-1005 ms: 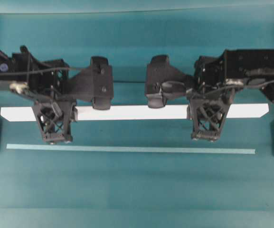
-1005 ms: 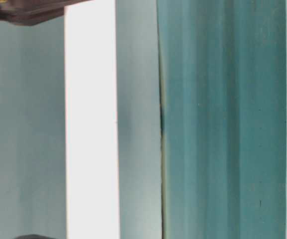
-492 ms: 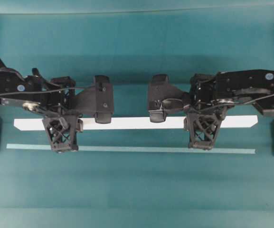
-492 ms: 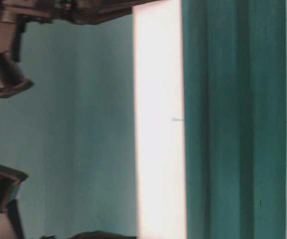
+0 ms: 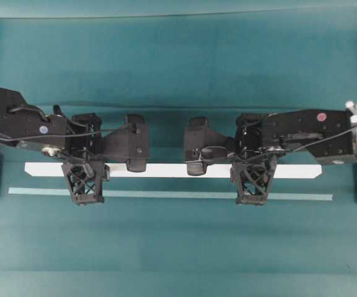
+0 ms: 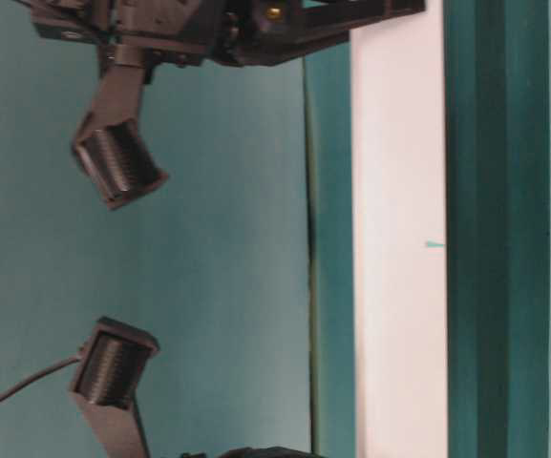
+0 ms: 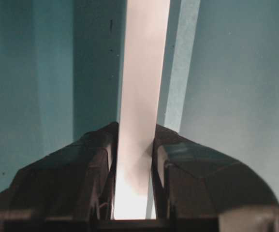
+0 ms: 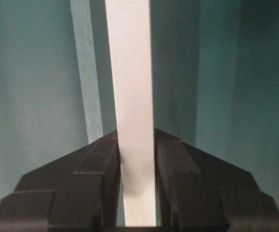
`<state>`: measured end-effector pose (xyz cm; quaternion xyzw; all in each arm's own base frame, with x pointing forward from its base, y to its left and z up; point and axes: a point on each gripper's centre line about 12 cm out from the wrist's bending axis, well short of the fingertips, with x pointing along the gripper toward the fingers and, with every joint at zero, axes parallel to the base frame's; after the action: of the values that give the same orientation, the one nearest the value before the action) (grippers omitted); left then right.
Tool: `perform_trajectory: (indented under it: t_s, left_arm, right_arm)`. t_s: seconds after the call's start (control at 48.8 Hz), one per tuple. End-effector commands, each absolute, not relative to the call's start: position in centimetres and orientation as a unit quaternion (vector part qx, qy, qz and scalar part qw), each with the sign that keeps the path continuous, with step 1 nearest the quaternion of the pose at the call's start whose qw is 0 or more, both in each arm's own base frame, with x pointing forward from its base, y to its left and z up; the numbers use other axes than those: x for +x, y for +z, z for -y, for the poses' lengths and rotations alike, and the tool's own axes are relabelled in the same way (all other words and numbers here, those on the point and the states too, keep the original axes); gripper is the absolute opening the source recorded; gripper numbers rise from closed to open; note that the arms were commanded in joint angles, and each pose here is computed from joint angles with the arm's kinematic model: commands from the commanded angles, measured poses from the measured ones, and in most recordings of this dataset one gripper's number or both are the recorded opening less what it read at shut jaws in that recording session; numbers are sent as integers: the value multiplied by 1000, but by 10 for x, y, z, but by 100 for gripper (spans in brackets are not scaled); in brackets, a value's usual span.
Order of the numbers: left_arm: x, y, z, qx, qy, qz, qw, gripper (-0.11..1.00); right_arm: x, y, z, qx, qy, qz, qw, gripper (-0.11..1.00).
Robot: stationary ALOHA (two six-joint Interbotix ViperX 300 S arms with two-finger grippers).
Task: Lift a wooden board with both hands.
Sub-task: 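Set the board down on the table with both grippers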
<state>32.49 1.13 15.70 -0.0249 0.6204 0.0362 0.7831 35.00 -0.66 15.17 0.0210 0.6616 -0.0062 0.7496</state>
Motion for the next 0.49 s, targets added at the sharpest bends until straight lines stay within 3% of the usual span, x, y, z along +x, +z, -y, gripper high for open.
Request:
perform_trajectory:
  t_s: [0.0,0.472]
  left_arm:
    - [328,157,-12,-27,38,-610,791,17]
    - [326,123,3,-47,42,-597,800,17]
  right_arm:
    - [354,148,1,16,3,-654,756,21]
    - [348,123,-3,15,6,-650,760,21]
